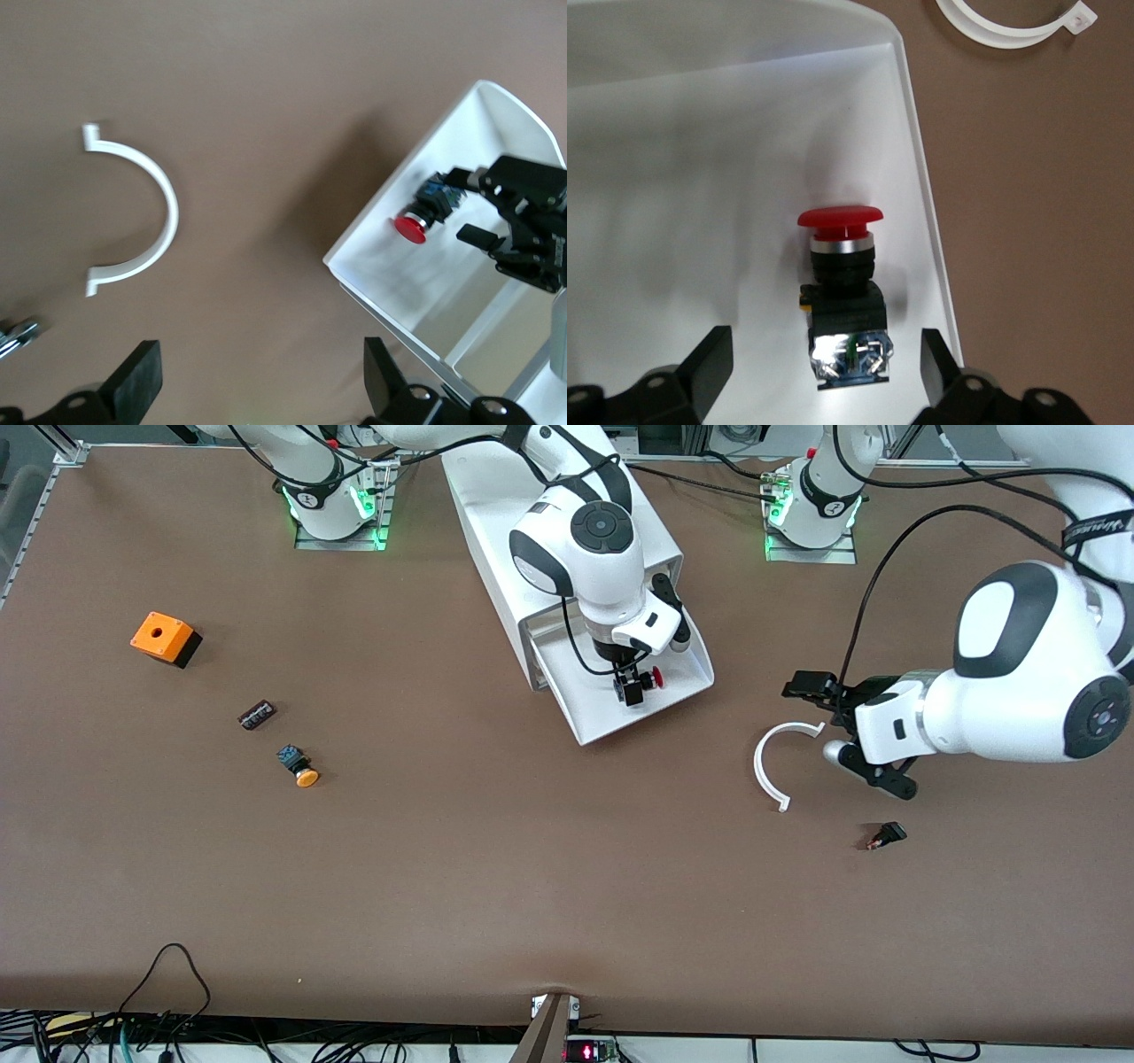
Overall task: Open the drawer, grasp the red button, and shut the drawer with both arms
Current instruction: 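Lift the red button with the right gripper while the left gripper withdraws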
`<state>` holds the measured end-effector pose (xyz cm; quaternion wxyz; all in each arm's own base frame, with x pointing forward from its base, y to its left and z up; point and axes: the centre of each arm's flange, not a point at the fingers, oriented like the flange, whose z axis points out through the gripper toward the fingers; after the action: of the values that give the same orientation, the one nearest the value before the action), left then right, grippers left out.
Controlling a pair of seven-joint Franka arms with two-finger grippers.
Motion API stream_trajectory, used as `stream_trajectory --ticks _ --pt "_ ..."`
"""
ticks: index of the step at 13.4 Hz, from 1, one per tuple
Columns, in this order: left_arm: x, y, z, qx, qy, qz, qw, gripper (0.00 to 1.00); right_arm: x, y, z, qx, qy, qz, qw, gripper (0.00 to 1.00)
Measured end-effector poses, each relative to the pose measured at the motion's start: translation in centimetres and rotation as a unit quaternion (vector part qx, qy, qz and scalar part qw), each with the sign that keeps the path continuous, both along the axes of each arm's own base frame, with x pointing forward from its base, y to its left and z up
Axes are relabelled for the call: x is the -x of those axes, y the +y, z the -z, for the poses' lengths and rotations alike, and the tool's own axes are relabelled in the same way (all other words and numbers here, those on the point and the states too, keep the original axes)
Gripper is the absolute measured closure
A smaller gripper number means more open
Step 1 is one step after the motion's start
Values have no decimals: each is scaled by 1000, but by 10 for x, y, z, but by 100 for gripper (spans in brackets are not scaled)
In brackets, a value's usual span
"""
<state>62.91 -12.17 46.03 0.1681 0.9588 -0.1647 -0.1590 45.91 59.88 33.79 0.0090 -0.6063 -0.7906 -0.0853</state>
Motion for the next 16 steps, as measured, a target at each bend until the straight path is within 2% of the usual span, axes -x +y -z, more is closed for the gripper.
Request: stream_trajectory --ticks 1,3,5,6,8,9,10,11,12,13,16 --pt "0 5 -9 -30 -11 0 999 0 0 1 1 -2 -1 -1 1000 16" --pt "0 12 -24 -94 -40 18 995 0 0 4 7 -5 -4 -1 1000 17" --pt "-7 17 -59 -146 -89 28 985 0 -3 3 13 -4 -7 1 1000 18" --pt "-10 23 -77 -157 -110 22 981 0 -4 3 15 -4 -8 1 1000 18" --pt "-16 39 -103 -166 -141 3 976 0 -3 4 17 -3 -11 -1 1000 23" --pt "-18 47 -108 -171 -147 -3 974 0 -1 6 16 -3 -12 -3 1000 31" --pt "-19 52 -109 -180 -150 -5 972 0 1 8 15 -4 -13 -5 1000 45" --pt "-21 54 -108 -184 -153 -13 971 0 3 11 14 -5 -14 -7 1000 51" --pt "-25 54 -105 -185 -162 -33 969 0 5 12 14 -5 -14 -8 1000 52" --pt "-29 56 -101 -187 -175 -57 965 0 5 13 14 -4 -15 -9 1000 58" --pt "-19 64 -84 -186 -204 -85 957 0 4 12 12 -2 -20 -8 1000 58"
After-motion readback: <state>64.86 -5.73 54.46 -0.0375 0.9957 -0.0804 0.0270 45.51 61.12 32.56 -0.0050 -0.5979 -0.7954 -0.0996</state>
